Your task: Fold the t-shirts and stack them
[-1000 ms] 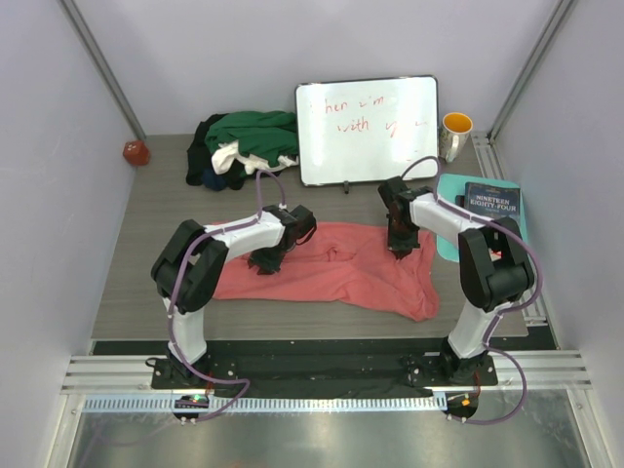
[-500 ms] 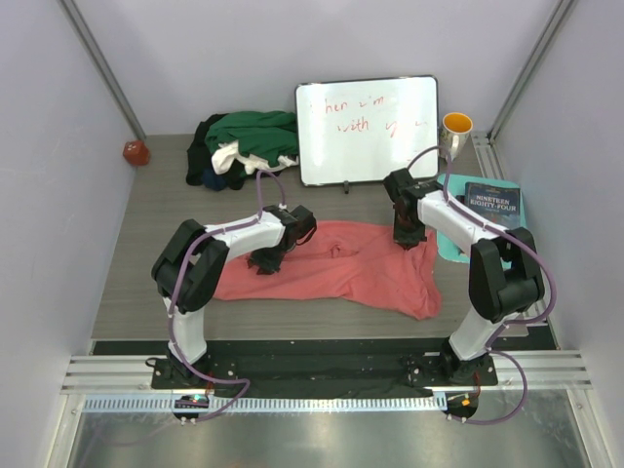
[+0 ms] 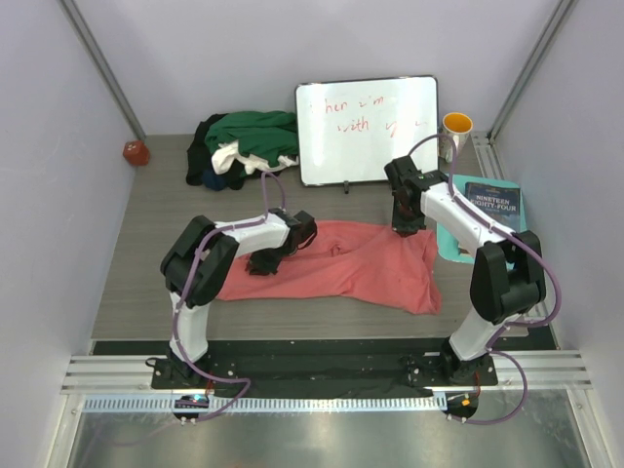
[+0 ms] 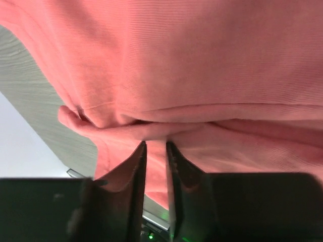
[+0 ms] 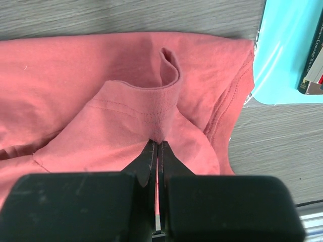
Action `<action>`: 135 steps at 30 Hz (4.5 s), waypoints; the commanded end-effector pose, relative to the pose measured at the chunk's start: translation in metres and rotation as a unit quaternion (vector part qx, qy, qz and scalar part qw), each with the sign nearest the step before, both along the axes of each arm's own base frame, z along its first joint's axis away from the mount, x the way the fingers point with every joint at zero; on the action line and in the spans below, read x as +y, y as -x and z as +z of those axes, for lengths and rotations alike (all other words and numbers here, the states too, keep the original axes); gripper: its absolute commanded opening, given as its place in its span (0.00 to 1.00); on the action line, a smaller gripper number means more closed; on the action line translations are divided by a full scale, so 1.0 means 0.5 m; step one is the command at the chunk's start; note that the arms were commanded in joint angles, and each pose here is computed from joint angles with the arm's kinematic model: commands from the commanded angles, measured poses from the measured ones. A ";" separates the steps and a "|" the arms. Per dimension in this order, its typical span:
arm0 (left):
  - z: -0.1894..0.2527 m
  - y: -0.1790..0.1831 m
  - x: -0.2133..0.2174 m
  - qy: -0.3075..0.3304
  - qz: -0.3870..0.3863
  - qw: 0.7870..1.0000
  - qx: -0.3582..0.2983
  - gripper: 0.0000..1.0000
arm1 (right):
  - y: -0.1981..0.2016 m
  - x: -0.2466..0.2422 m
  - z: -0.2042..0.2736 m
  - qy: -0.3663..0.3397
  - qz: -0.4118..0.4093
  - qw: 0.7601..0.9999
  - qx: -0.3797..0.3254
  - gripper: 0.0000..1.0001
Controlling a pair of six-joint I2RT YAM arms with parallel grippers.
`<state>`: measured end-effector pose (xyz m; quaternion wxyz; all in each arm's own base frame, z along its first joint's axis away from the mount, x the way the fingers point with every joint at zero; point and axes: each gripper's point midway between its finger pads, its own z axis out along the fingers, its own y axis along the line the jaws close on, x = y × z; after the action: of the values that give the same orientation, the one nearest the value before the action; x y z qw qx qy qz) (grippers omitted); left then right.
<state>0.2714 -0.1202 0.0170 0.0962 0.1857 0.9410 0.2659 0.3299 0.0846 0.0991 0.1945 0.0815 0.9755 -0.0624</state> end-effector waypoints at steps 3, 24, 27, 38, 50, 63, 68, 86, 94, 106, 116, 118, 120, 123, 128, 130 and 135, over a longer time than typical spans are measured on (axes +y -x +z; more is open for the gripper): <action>0.030 -0.024 -0.006 0.003 0.007 0.999 -0.039 0.34 | -0.013 0.006 0.054 -0.017 0.011 0.999 -0.033 0.01; 0.028 -0.052 0.007 0.015 0.021 0.998 -0.052 0.45 | -0.006 0.032 0.041 -0.047 0.034 0.998 -0.015 0.01; 0.014 -0.050 0.007 0.015 0.024 0.999 -0.038 0.44 | -0.007 0.035 0.037 -0.050 0.039 0.998 -0.013 0.01; -0.018 -0.042 0.009 0.015 0.027 0.999 -0.012 0.21 | -0.005 0.040 0.033 -0.057 0.046 0.997 -0.011 0.01; 0.001 -0.048 0.022 0.010 0.034 0.999 -0.038 0.00 | 0.005 0.036 0.024 -0.061 0.051 0.997 -0.007 0.01; 0.025 -0.068 0.030 0.003 0.036 0.998 -0.058 0.47 | 0.007 0.038 0.017 -0.068 0.054 0.996 -0.002 0.01; -0.009 -0.070 0.019 0.018 0.034 0.999 -0.013 0.47 | 0.010 0.047 0.012 -0.079 0.059 0.995 0.003 0.01; -0.051 -0.044 -0.009 0.065 0.022 0.996 0.051 0.00 | 0.014 0.053 0.010 -0.090 0.067 0.994 0.008 0.01; -0.042 -0.041 0.014 0.040 0.035 0.998 0.033 0.00 | 0.004 0.033 0.083 -0.078 0.048 0.994 -0.056 0.01; -0.034 -0.052 0.027 0.016 0.052 0.998 0.010 0.00 | -0.026 0.011 0.124 -0.048 0.035 0.993 -0.098 0.01; -0.005 -0.067 0.042 -0.004 0.053 0.998 -0.021 0.22 | -0.009 0.030 -0.062 -0.041 0.034 0.997 0.046 0.19; 0.005 -0.071 0.046 -0.008 0.053 0.998 -0.032 0.29 | -0.004 0.028 -0.076 -0.036 0.033 0.997 0.057 0.20; 0.012 -0.075 0.051 -0.015 0.053 0.998 -0.040 0.30 | 0.003 0.019 -0.085 -0.025 0.030 0.997 0.066 0.22; 0.024 -0.078 0.060 -0.027 0.055 0.997 -0.052 0.34 | 0.004 0.000 -0.078 0.000 0.022 0.998 0.067 0.28; 0.052 -0.092 0.063 -0.028 0.062 0.994 -0.085 0.41 | -0.017 -0.015 -0.043 0.021 0.017 0.999 0.038 0.30; 0.073 -0.099 0.063 -0.022 0.066 0.992 -0.105 0.43 | -0.029 -0.020 -0.020 0.026 0.012 0.999 0.018 0.30; 0.116 -0.093 0.071 -0.005 0.069 0.988 -0.137 0.49 | -0.051 -0.024 0.046 0.025 0.007 0.999 -0.038 0.30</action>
<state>0.3109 -0.0897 0.0439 0.1425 0.1219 0.9334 0.3059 0.3331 0.0793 0.0664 0.1445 0.0539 0.9847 -0.0811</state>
